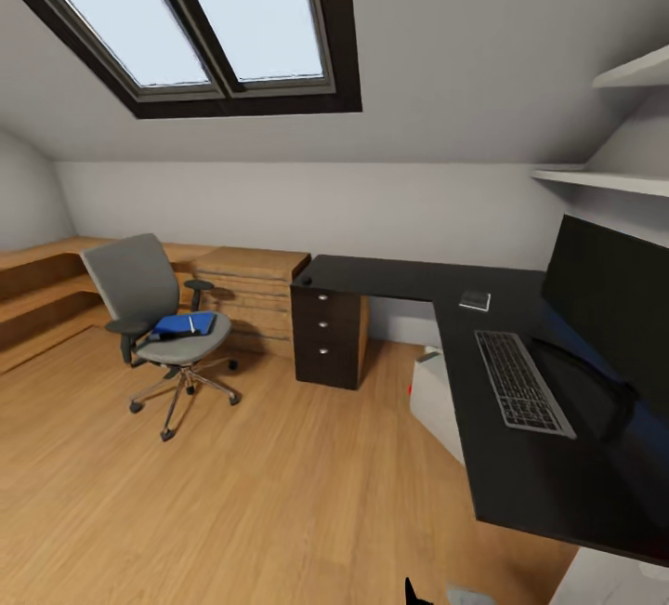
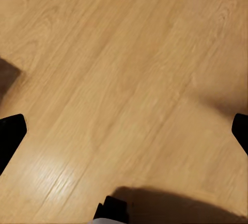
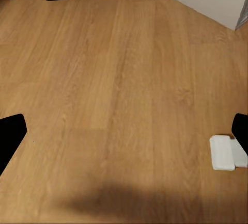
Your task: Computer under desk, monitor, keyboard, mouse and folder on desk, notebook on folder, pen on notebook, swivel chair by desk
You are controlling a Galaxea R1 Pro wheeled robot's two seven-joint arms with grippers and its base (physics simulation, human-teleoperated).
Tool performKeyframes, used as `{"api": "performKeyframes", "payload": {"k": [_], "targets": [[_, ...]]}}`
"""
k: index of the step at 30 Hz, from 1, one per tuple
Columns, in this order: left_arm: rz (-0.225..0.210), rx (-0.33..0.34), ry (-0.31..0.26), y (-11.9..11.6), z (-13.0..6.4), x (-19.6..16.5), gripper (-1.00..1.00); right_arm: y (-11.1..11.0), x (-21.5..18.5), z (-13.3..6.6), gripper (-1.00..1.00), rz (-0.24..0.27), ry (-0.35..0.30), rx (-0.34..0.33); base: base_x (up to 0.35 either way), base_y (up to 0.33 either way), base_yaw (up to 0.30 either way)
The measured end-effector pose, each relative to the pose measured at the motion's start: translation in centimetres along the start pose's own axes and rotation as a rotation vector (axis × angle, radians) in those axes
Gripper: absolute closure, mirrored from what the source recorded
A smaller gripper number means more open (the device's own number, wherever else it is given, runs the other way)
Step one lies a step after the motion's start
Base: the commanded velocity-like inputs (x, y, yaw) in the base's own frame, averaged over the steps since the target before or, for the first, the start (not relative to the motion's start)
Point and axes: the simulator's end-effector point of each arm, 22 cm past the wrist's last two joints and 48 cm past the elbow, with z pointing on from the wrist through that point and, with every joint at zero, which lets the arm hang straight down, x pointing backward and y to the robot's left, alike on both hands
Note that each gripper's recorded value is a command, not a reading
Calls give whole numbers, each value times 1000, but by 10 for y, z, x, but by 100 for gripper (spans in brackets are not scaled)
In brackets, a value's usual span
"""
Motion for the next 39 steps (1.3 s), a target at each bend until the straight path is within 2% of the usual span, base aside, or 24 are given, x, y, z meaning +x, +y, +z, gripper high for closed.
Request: {"api": "performKeyframes", "payload": {"k": [25, 39], "targets": [[3, 1, 16, -2, -33, -15, -100, 0, -26, -24, -100, -9, 15, 11, 266, 231, 9], [4, 0, 18, -1, -50, -26, -100, 5, -42, -36, -100, -12, 17, 8, 310, 114, 0]]}}
